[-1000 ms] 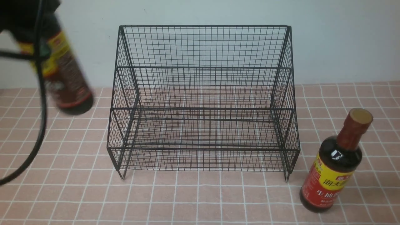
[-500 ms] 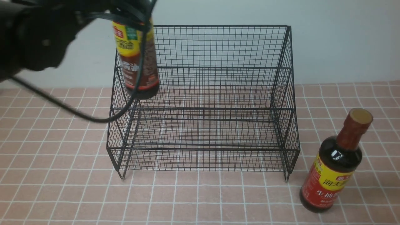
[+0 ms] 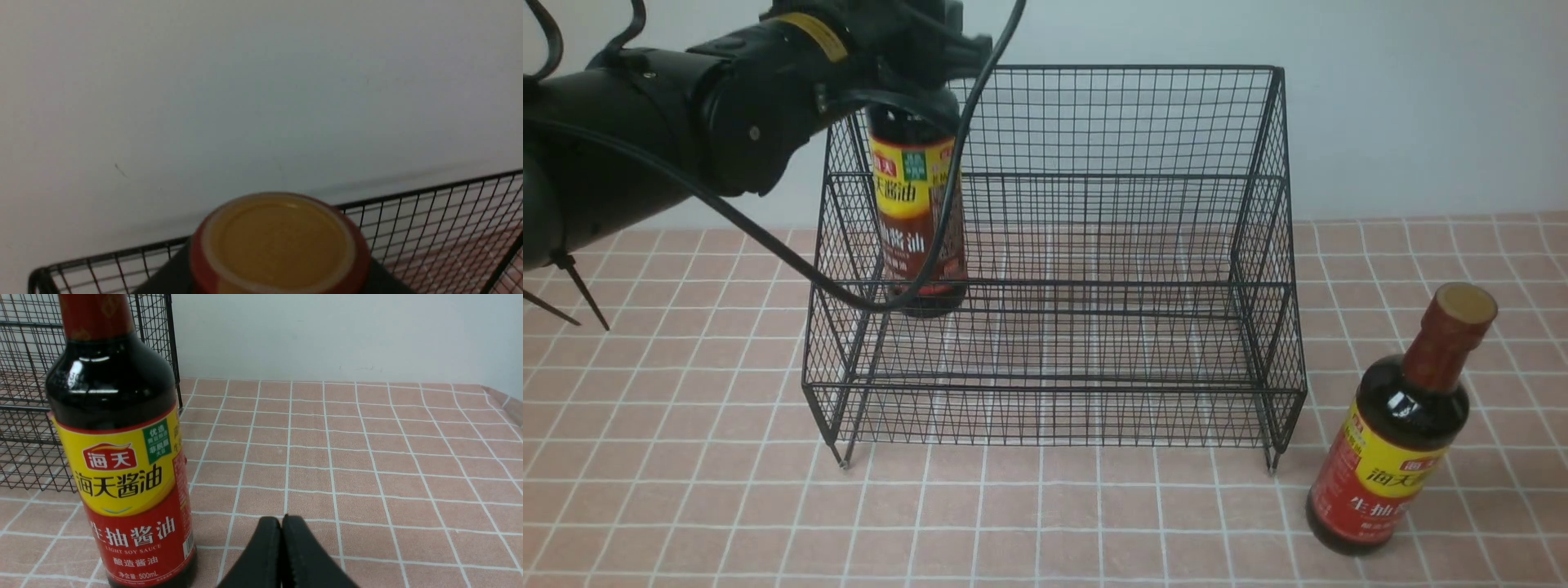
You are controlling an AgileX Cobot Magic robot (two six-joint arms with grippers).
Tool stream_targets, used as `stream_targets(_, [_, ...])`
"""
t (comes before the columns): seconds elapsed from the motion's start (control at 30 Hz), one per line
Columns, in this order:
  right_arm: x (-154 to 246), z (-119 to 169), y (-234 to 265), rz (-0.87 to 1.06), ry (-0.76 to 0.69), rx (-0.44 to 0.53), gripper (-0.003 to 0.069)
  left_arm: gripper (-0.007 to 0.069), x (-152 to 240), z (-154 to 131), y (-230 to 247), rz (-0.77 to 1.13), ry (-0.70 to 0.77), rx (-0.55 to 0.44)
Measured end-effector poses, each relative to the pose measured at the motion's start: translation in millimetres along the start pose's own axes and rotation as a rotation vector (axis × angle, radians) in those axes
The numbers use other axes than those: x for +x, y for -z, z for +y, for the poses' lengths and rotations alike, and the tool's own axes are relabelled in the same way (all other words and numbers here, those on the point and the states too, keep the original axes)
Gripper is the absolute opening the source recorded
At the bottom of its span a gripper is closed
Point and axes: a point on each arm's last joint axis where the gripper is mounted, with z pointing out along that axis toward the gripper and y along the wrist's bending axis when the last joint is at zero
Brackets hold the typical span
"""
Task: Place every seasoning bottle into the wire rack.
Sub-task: Use the left arm to put the condiment bottle back on the shelf
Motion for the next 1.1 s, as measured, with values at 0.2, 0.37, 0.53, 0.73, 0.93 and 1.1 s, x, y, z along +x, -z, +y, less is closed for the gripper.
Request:
stream_targets(0.2, [0,0,0,0.000,0.000,0.000,-0.0015,0.0256,16,0,1,0.173,0.001,-0.003])
stream_targets(0.37, [0,0,0,0.000,0.000,0.000,-0.0015,0.0256,26,0,4,0.295,0.000,-0.005])
stream_targets(0.53, [0,0,0,0.000,0.000,0.000,-0.0015,0.0256,28,0,5,0.315,0.000,-0.005])
stream_targets(0.73, [0,0,0,0.000,0.000,0.000,-0.0015,0.0256,27,0,5,0.324,0.000,-0.005])
stream_targets(0.93, [0,0,0,0.000,0.000,0.000,-0.0015,0.0266,27,0,6,0.331,0.000,-0.005])
stream_targets(1.1, [0,0,0,0.000,0.000,0.000,-0.0015,0.0439,10,-1,19,0.290,0.000,-0.002])
